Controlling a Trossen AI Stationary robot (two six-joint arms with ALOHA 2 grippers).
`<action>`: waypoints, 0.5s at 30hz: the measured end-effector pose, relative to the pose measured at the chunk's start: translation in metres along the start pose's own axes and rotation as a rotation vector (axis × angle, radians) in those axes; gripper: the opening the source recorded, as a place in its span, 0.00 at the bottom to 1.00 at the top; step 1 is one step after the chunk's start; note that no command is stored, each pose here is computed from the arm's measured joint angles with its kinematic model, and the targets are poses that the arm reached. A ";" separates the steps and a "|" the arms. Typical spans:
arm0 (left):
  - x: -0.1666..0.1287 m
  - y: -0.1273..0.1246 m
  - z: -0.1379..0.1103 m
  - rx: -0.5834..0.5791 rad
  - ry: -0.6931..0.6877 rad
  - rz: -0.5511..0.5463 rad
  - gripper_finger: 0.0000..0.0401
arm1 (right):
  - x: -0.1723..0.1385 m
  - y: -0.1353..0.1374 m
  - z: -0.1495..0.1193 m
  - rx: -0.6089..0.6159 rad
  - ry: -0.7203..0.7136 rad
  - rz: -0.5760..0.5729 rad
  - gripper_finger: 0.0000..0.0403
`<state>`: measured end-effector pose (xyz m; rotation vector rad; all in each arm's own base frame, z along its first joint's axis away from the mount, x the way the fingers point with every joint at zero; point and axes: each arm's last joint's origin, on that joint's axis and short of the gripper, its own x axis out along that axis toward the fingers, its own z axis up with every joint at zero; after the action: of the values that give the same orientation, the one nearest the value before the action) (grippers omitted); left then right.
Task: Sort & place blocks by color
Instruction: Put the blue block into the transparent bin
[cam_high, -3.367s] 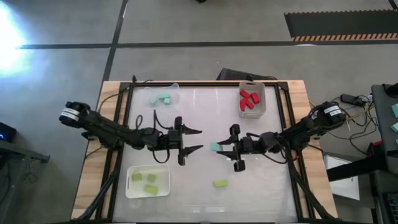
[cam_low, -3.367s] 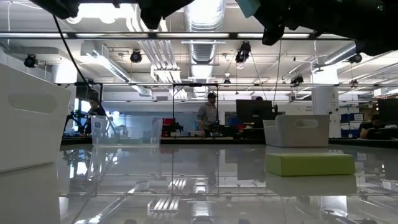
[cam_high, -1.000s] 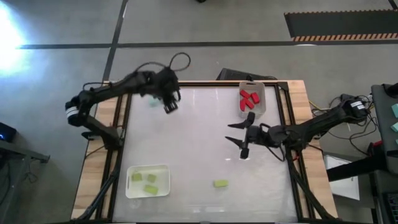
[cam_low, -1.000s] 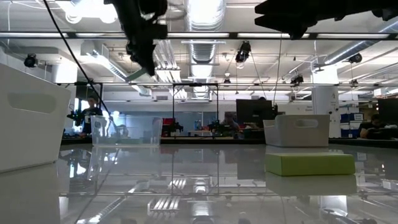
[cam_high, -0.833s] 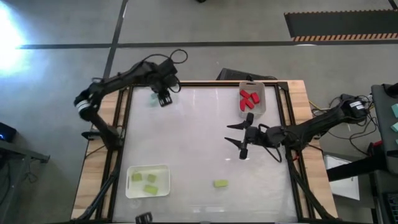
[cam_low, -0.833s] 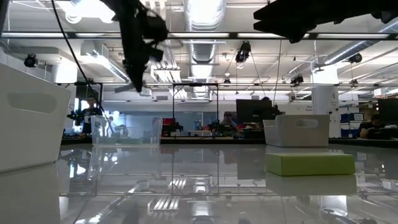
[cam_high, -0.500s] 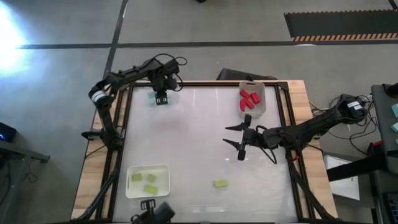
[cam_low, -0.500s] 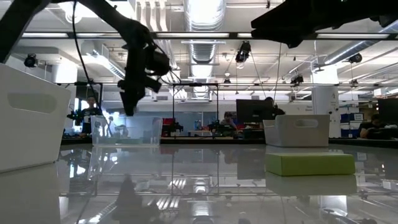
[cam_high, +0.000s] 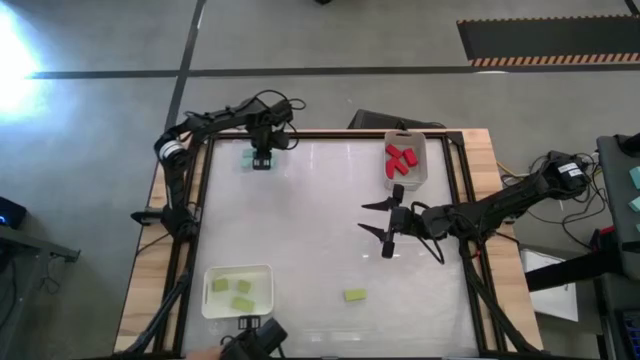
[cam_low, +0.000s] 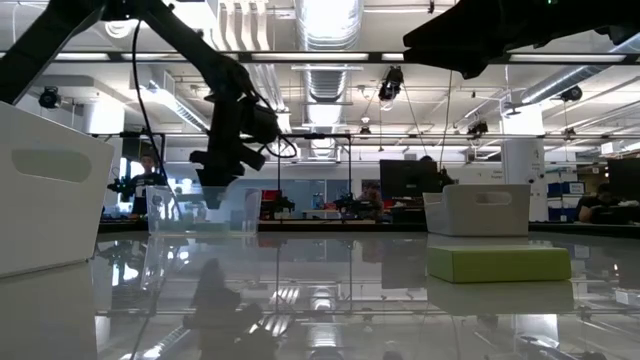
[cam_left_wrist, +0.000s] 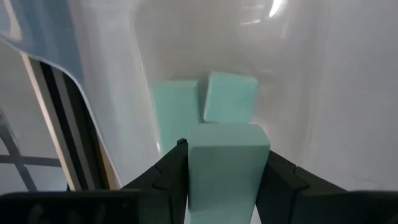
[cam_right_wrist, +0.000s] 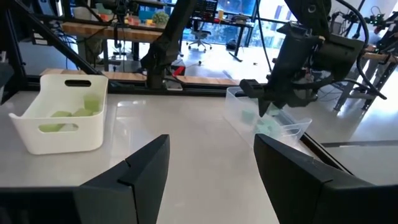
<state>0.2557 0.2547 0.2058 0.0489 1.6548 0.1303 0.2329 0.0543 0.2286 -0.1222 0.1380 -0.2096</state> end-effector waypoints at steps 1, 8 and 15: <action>0.001 0.001 0.001 0.000 -0.004 0.003 0.29 | 0.000 0.000 0.000 0.002 0.000 0.000 0.56; 0.013 0.001 0.004 0.001 0.000 -0.002 0.29 | 0.000 0.000 0.000 0.006 0.000 0.000 0.56; 0.017 0.004 0.008 -0.007 -0.015 0.011 0.29 | 0.000 0.000 0.000 0.008 0.000 0.001 0.56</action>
<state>0.2621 0.2609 0.1884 0.0531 1.6388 0.1436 0.2330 0.0543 0.2286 -0.1142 0.1371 -0.2095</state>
